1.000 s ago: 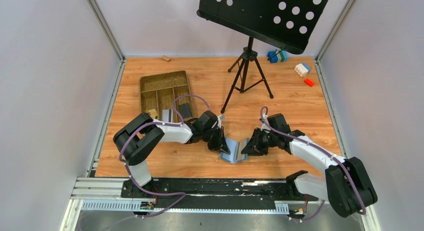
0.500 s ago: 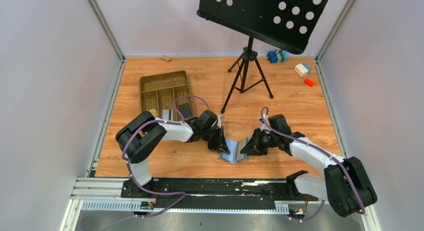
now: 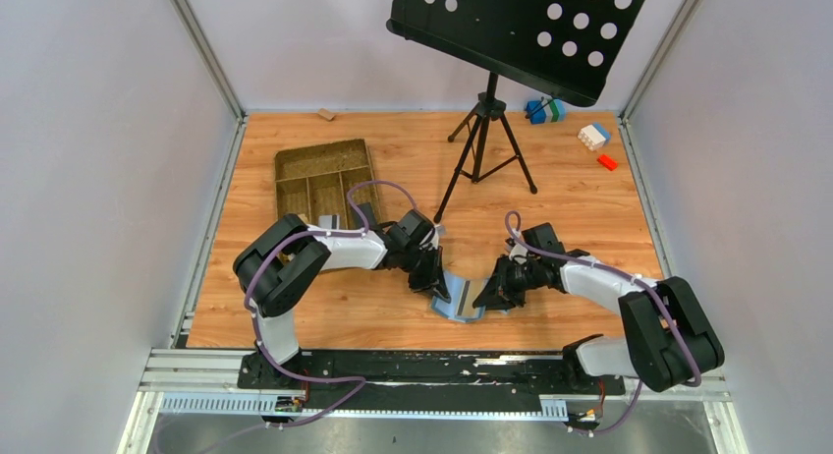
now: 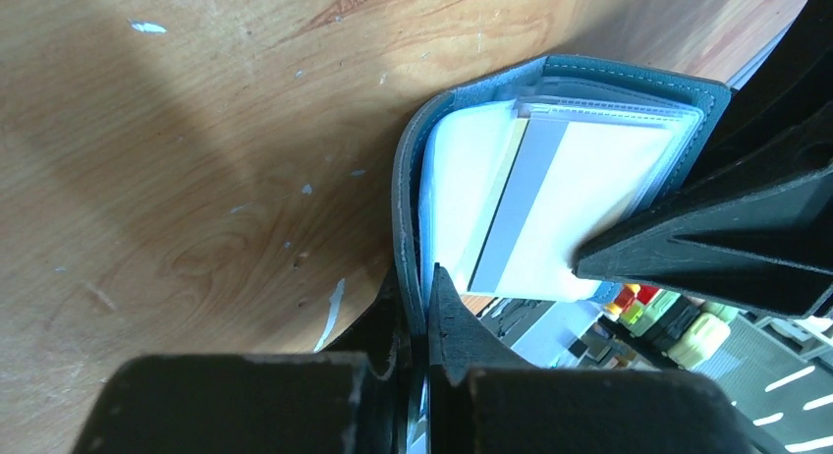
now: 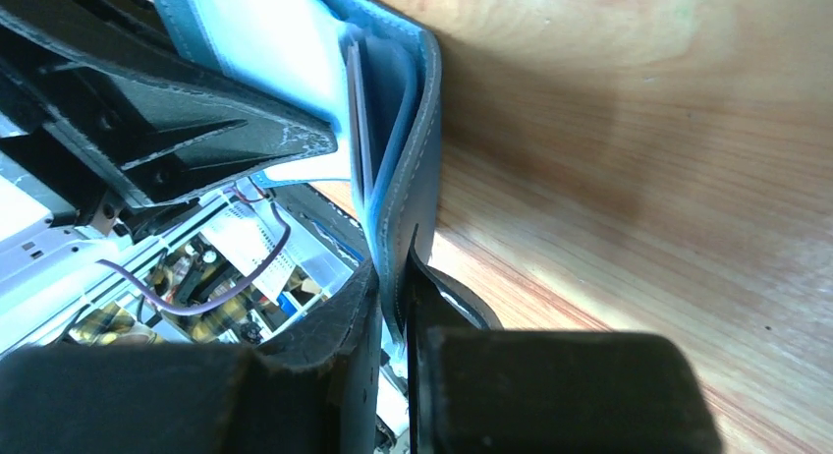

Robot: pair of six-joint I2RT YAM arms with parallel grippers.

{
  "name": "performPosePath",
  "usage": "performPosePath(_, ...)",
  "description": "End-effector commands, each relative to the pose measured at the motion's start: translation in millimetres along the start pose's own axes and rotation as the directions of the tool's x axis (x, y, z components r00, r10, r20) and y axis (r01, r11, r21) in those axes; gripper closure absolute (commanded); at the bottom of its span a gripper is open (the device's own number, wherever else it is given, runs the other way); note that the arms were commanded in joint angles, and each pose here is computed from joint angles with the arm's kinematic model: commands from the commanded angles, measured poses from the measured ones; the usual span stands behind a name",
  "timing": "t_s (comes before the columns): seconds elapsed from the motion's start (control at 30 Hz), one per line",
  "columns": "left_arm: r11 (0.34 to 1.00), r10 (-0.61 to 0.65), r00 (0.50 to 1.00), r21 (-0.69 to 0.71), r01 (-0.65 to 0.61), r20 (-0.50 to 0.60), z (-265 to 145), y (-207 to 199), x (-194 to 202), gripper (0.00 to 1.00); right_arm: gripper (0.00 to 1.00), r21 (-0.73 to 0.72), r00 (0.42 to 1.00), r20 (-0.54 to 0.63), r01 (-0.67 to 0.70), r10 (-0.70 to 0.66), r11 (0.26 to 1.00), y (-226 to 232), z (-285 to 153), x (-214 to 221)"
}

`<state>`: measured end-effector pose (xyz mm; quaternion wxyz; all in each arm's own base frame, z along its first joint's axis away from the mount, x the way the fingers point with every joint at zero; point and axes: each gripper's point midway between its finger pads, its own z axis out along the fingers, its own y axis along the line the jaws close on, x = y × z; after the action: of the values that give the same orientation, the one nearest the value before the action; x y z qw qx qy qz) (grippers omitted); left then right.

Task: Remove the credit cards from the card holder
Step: Remove the credit card from the card holder.

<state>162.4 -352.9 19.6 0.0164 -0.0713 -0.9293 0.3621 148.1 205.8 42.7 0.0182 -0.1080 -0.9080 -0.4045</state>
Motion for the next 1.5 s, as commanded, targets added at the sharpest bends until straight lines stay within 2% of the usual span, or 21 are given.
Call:
performPosePath(0.0,0.979,-0.003,0.997,-0.204,-0.014,-0.08,13,54,30,1.0,1.0,0.193,0.994,0.085,0.045,-0.063,0.98,-33,6,-20)
performPosePath(0.1,0.972,0.013,0.998,-0.234,-0.029,-0.069,8,55,26,1.0,1.0,0.181,0.99,0.09,0.086,-0.104,0.98,-27,1,-21)
performPosePath(0.27,0.969,0.064,0.997,-0.237,-0.071,-0.036,-5,39,13,0.97,1.0,0.04,0.963,0.17,0.203,-0.207,0.978,15,-14,-26)
performPosePath(0.37,0.957,0.109,0.994,-0.27,-0.107,-0.007,-19,31,2,0.83,1.0,-0.005,0.942,0.217,0.262,-0.255,0.965,35,-26,-28)
performPosePath(0.4,0.951,0.126,0.992,-0.285,-0.118,0.007,-25,29,-1,0.75,1.0,-0.007,0.938,0.226,0.27,-0.262,0.963,39,-30,-28)
performPosePath(0.53,0.933,0.189,0.978,-0.327,-0.152,0.087,-55,14,-15,0.56,1.0,0.025,0.936,0.234,0.265,-0.263,0.964,41,-38,-29)
performPosePath(0.6,0.922,0.215,0.969,-0.353,-0.16,0.121,-73,8,-21,0.53,1.0,0.037,0.938,0.228,0.261,-0.262,0.965,40,-40,-29)
performPosePath(0.77,0.91,0.263,0.95,-0.37,-0.186,0.169,-107,-11,-24,0.52,1.0,0.017,0.933,0.245,0.269,-0.265,0.963,52,-47,-29)
performPosePath(0.83,0.931,0.287,0.94,-0.284,-0.228,0.186,-114,-32,-21,0.55,1.0,-0.007,0.931,0.251,0.276,-0.265,0.961,59,-50,-28)
performPosePath(0.93,0.951,0.308,0.921,-0.066,-0.301,0.239,-114,-75,-17,0.63,1.0,-0.082,0.93,0.245,0.303,-0.275,0.95,76,-54,-23)
performPosePath(1.13,0.945,0.218,0.945,0.191,-0.267,0.244,-107,-109,-5,0.72,1.0,-0.247,0.904,0.271,0.396,-0.329,0.884,112,-71,-6)
performPosePath(1.27,0.932,0.191,0.947,0.254,-0.257,0.257,-115,-118,-2,0.71,1.0,-0.31,0.886,0.301,0.442,-0.354,0.842,126,-83,4)
performPosePath(1.47,0.904,0.154,0.953,0.352,-0.242,0.259,-127,-128,5,0.67,1.0,-0.42,0.887,0.303,0.452,-0.348,0.787,139,-91,17)
